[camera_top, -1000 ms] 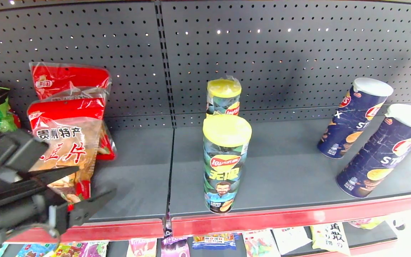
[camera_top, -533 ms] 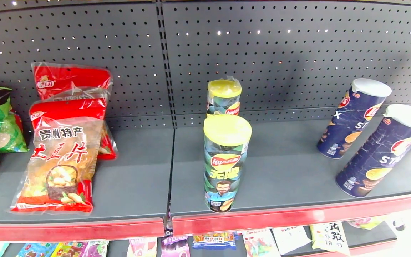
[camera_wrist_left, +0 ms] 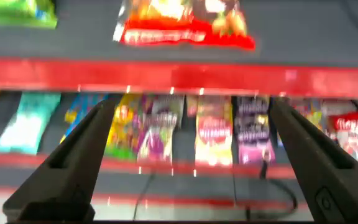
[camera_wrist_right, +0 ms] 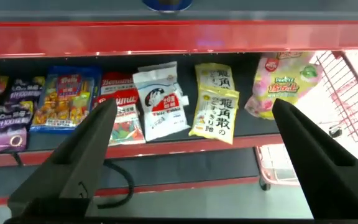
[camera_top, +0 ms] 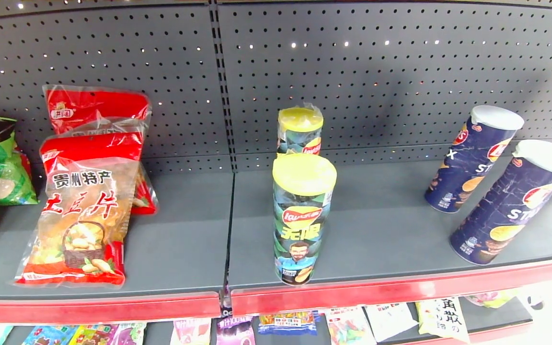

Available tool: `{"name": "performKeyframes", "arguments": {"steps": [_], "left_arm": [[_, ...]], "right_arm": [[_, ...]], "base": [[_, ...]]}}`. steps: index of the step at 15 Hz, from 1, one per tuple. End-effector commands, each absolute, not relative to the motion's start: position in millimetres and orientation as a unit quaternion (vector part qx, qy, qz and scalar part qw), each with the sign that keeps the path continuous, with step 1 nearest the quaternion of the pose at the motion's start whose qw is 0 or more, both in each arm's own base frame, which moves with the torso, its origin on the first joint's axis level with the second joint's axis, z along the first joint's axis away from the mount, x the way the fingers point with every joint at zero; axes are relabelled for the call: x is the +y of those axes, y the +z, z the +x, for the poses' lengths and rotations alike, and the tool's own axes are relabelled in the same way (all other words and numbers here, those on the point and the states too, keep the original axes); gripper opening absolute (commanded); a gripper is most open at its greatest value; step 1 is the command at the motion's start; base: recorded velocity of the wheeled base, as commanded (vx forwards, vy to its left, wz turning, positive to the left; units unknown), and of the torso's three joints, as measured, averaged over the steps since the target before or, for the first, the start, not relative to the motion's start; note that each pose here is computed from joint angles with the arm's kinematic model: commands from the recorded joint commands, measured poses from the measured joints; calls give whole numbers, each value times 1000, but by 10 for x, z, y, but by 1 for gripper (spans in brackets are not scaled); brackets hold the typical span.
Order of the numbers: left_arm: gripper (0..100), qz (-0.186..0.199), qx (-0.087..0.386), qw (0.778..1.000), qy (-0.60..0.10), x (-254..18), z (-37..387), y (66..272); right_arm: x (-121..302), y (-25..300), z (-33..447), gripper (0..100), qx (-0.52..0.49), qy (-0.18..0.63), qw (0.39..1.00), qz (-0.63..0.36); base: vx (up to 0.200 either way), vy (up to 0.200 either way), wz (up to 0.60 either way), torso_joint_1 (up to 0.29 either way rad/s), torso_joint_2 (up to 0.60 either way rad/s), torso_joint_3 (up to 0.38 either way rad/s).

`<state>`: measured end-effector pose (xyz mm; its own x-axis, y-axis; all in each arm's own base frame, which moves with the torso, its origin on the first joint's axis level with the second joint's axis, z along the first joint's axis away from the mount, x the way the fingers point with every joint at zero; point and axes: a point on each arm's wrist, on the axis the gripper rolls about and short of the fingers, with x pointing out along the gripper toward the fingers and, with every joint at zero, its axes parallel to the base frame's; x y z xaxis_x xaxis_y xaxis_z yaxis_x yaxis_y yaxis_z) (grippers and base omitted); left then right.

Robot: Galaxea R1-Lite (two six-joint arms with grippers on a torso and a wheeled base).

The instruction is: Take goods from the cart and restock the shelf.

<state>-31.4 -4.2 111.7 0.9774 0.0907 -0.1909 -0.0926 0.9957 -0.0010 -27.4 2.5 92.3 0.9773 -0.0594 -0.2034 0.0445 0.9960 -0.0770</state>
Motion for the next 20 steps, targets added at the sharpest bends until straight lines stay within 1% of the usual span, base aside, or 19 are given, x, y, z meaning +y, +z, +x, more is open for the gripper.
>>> {"name": "performKeyframes", "arguments": {"steps": [1, 2, 3, 9, 11, 14, 15, 17, 20], "left_arm": [[100, 4, 58, 998, 34, -35, -205, 861], [100, 8, 37, 999, 32, -33, -178, 844], [100, 20, 45, 998, 34, -28, -158, 772], [100, 19, 45, 998, 36, -28, -159, 775], [100, -7, 44, 998, 41, -27, -160, 778], [100, -6, 45, 998, 45, -25, -159, 773], [100, -4, 44, 998, 44, -25, -159, 775], [100, -4, 45, 998, 43, -26, -159, 773], [100, -4, 45, 998, 44, -25, -159, 773]], "right_arm": [[20, 862, -211, 100, 75, -28, 996, -38], [13, 847, -157, 100, 24, -37, 998, -36], [11, 845, -150, 100, 16, -40, 998, -34], [12, 844, -153, 100, 20, -39, 999, -28], [15, 845, -157, 100, 34, -40, 999, 14], [15, 839, -164, 100, 37, -40, 998, 10], [29, 839, -162, 100, 36, -7, 999, -18], [22, 837, -162, 100, 37, -23, 999, -4], [23, 839, -166, 100, 40, -23, 999, -1]], "base": [[0, 0, 0, 0, 0, 0], [0, 0, 0, 0, 0, 0], [0, 0, 0, 0, 0, 0], [0, 0, 0, 0, 0, 0], [0, 0, 0, 0, 0, 0], [0, 0, 0, 0, 0, 0], [0, 0, 0, 0, 0, 0], [0, 0, 0, 0, 0, 0], [0, 0, 0, 0, 0, 0]]}}
